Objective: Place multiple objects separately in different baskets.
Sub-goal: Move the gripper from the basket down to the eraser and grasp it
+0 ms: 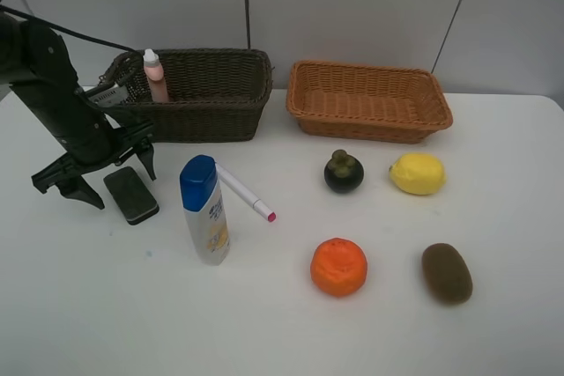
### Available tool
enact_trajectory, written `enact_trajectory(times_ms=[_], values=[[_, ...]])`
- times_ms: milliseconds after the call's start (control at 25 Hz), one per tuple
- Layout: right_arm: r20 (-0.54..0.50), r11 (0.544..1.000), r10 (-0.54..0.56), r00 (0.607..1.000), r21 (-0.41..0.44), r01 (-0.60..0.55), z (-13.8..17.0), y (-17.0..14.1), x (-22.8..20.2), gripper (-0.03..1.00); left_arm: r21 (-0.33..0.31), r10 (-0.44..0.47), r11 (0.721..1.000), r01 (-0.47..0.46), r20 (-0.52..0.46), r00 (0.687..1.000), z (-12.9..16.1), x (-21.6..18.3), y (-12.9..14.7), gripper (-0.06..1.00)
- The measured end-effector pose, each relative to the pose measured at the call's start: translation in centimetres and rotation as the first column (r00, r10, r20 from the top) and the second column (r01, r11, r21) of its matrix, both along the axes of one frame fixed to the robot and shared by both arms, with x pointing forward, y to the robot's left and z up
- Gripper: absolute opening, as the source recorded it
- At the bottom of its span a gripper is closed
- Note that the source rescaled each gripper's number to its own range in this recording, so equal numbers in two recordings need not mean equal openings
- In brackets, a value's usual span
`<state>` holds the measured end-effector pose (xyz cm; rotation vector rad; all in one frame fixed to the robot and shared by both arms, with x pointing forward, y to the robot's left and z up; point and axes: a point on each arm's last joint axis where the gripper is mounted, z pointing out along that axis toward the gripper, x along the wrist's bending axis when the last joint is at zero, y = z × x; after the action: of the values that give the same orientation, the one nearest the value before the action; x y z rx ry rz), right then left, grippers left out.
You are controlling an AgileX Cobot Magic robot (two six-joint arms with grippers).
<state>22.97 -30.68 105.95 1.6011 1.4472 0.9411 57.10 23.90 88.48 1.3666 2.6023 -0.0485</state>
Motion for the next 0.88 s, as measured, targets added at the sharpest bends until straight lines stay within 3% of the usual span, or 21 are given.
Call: enact_trajectory(times_ms=[200, 440, 520, 640, 880], values=[[0.0, 1.0, 0.0, 1.0, 0.0, 0.0, 0.0, 0.0, 0.0, 1.0, -0.001, 0.017, 1.0, -0.017, -0.042, 0.999, -2.0, 0.3, -0.1, 1.0], [0.0, 1.0, 0.0, 1.0, 0.0, 0.0, 0.0, 0.0, 0.0, 1.0, -0.003, 0.03, 1.0, -0.03, -0.046, 0.999, -2.3, 0.5, -0.1, 0.99], [0.0, 1.0, 0.0, 1.0, 0.0, 0.0, 0.0, 0.0, 0.0, 1.0, 0.0, 0.027, 1.0, -0.027, -0.051, 0.998, -2.3, 0.5, -0.1, 0.92], [0.0, 1.0, 0.0, 1.0, 0.0, 0.0, 0.0, 0.0, 0.0, 1.0, 0.001, 0.025, 1.0, -0.025, -0.062, 0.998, -2.4, 0.4, -0.1, 0.57], [0.0, 1.0, 0.0, 1.0, 0.0, 0.0, 0.0, 0.0, 0.0, 1.0, 0.0, 0.003, 1.0, -0.003, -0.07, 0.998, -2.3, 0.3, -0.2, 0.57]])
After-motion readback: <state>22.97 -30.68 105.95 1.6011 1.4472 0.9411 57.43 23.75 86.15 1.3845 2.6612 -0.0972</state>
